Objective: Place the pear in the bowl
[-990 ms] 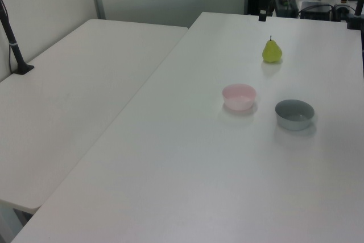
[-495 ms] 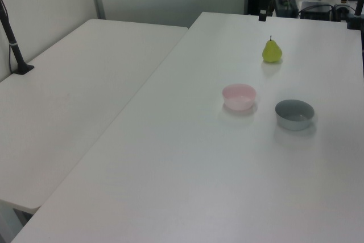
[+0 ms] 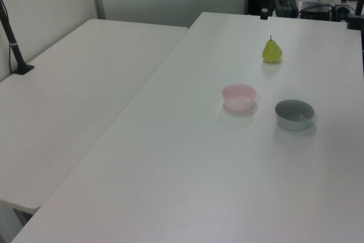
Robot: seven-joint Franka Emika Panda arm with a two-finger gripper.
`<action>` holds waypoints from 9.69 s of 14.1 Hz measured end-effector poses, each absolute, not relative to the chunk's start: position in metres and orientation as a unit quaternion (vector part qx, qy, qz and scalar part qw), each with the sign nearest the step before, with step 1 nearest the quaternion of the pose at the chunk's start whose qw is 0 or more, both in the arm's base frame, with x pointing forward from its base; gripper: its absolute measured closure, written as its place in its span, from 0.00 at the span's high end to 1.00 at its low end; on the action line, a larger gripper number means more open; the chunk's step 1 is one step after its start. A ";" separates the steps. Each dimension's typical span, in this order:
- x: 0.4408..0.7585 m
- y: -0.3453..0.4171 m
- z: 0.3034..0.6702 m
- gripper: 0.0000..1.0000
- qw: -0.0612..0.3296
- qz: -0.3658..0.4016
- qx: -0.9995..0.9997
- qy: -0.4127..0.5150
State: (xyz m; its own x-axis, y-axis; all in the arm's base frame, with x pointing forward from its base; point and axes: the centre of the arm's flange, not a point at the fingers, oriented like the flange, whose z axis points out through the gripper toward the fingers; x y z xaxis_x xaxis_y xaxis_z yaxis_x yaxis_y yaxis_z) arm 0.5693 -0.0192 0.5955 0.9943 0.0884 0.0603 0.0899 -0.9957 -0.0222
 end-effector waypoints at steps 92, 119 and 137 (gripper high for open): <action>0.607 0.019 0.491 0.63 0.022 -0.068 -0.995 -0.069; 0.622 0.047 0.352 1.00 0.001 -0.090 -0.994 -0.059; 0.571 -0.069 0.580 1.00 0.010 -0.006 -0.999 0.040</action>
